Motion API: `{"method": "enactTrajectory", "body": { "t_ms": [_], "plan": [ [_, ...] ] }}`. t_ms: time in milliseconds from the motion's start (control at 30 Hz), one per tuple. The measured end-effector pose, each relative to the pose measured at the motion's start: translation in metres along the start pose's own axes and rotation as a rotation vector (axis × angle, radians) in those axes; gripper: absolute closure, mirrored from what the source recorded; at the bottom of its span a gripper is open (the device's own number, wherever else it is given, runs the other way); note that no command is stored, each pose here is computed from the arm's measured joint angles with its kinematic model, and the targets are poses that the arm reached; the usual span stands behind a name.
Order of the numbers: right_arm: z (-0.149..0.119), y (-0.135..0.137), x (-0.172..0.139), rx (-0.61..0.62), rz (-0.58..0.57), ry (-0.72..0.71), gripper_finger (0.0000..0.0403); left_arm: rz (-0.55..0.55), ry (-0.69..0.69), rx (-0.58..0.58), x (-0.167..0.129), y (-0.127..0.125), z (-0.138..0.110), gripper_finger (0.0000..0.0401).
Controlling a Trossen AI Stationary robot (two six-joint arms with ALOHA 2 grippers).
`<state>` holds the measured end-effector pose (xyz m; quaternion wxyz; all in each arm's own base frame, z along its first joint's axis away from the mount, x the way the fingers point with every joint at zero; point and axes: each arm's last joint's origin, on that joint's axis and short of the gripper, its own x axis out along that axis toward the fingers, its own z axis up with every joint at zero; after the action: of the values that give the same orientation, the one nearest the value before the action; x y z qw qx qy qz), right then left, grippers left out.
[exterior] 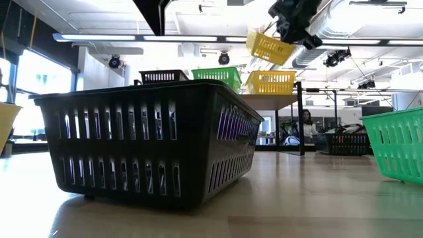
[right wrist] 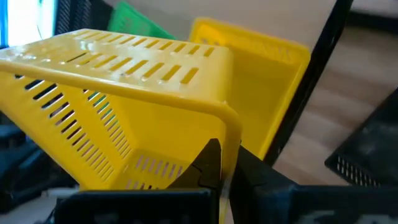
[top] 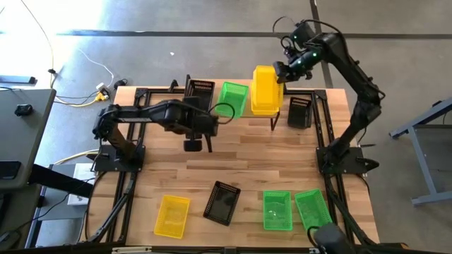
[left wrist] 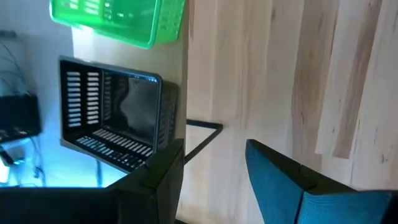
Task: Stack baskets on shelf by color
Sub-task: Stack the top yellow bin on top of the other yellow bin on the shelf
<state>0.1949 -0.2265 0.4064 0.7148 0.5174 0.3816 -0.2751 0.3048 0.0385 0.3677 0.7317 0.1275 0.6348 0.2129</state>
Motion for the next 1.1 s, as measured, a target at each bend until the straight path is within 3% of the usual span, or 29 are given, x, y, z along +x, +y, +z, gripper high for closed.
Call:
{"method": "enactTrajectory", "body": {
  "t_ms": [200, 633, 1100],
  "plan": [
    [0.007, -0.011, 0.016, -0.003, -0.029, 0.106, 0.0403, -0.028, 0.022, -0.045, 0.007, 0.013, -0.001, 0.0240],
    [0.021, -0.018, 0.038, 0.092, -0.061, 0.162, 0.0403, -0.026, 0.030, -0.002, 0.010, 0.018, -0.001, 0.0240],
    [0.020, -0.020, 0.038, 0.168, -0.103, 0.162, 0.0402, -0.026, 0.032, 0.025, 0.010, 0.018, -0.002, 0.0240]
  ]
}}
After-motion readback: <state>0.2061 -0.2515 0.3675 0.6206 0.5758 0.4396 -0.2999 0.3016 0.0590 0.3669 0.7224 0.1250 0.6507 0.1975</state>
